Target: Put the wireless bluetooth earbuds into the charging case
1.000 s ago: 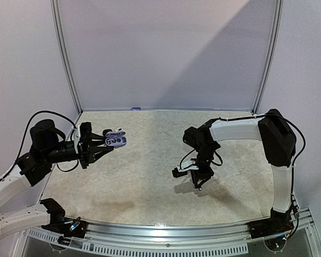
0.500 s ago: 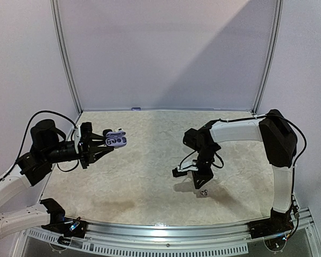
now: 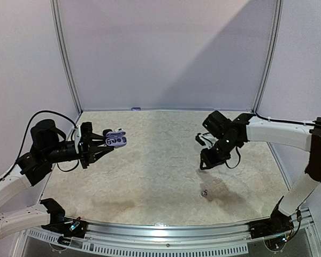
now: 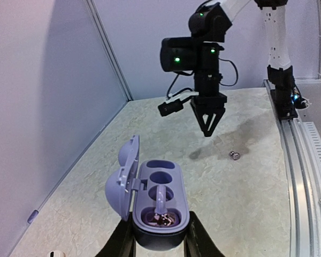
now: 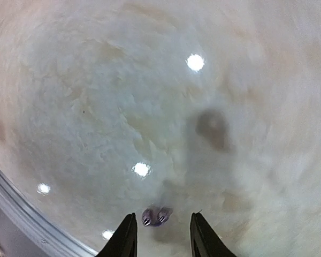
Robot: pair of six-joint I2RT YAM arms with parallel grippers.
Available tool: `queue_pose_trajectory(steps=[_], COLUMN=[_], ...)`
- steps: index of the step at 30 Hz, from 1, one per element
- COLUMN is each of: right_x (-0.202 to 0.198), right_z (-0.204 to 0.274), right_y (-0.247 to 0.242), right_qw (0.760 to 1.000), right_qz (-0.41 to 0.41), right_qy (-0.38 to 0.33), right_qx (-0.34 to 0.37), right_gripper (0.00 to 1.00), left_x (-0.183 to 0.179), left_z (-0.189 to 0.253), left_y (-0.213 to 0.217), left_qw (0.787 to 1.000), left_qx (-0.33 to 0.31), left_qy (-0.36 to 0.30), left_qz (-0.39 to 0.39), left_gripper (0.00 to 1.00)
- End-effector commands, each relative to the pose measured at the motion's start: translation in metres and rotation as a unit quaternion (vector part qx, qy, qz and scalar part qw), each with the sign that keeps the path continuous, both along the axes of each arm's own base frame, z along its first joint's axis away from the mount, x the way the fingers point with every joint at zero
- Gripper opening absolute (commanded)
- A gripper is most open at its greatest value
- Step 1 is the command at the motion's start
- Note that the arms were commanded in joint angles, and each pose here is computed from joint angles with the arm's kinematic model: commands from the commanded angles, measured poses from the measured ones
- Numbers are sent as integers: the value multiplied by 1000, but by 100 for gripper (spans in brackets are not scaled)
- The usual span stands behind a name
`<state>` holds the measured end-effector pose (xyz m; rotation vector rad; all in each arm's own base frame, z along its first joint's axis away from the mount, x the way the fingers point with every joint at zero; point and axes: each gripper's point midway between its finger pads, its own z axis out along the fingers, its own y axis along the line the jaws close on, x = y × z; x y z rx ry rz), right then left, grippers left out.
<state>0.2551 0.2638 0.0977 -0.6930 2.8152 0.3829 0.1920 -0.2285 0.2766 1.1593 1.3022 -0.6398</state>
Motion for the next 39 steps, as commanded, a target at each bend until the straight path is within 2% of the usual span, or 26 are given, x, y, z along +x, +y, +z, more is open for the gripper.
queue_pose_trajectory(steps=[1, 2, 5, 15, 24, 39], right_x=[-38, -43, -48, -65, -79, -76], right_z=[-36, -39, -42, -71, -77, -83], right_y=[-26, -29, -21, -19, -33, -18], right_qw=[950, 939, 927, 906, 902, 902], right_qz=[-286, -316, -338, -365, -374, -365], right_qy=[118, 128, 148, 198, 209, 219], right_qx=[36, 42, 70, 74, 51, 71], right_gripper=[35, 34, 32, 24, 21, 20], left_x=[2, 1, 1, 0, 1, 0], left_z=[3, 4, 3, 7, 8, 1], left_y=[-2, -2, -3, 0, -2, -1], left_qw=[1000, 1000, 1000, 1000, 1000, 1000], left_qx=[-8, -9, -9, -7, -5, 7], left_qy=[-11, -10, -9, -14, -16, -5], left_qz=[-6, -8, -11, -3, -7, -8], left_gripper=[0, 0, 0, 0, 0, 0])
